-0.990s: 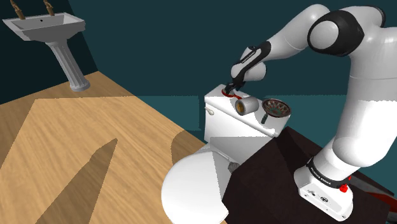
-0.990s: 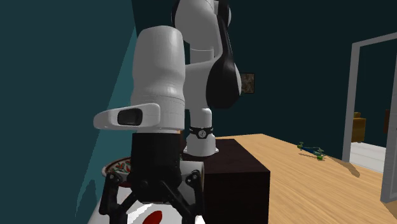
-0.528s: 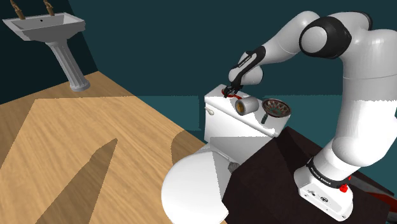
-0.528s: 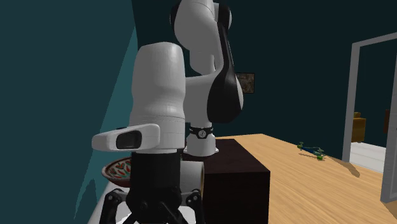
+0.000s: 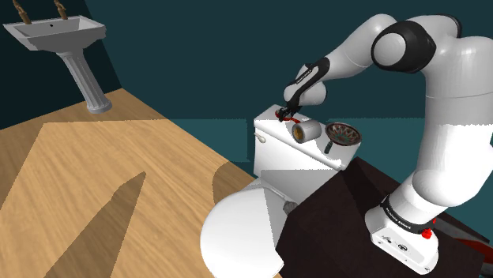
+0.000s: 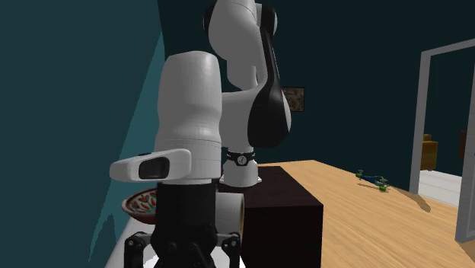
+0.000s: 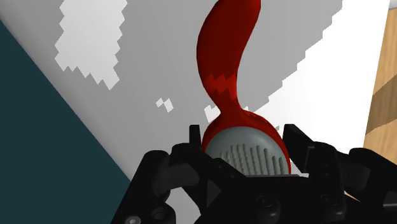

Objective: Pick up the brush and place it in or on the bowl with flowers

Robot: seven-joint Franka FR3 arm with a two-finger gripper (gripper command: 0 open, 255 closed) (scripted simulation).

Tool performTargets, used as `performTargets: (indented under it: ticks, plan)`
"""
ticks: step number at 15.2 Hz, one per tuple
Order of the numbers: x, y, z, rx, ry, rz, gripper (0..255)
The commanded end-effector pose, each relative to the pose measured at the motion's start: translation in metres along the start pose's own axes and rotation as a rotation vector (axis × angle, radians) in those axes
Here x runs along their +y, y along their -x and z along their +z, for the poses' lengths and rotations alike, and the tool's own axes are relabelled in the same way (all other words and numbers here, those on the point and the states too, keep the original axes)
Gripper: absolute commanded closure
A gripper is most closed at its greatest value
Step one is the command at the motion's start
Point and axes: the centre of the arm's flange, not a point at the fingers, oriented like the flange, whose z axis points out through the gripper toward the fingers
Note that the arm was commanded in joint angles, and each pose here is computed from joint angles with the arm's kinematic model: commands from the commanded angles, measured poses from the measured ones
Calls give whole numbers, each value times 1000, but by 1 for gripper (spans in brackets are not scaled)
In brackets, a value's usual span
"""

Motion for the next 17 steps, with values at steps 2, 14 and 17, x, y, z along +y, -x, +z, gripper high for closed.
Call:
performTargets:
  ticks: [2,14,17]
  plan:
    - [0,0,0,0,0,0,255]
    - [0,-10,-35,0,0,0,255]
    - [0,-14,-51,0,0,0,255]
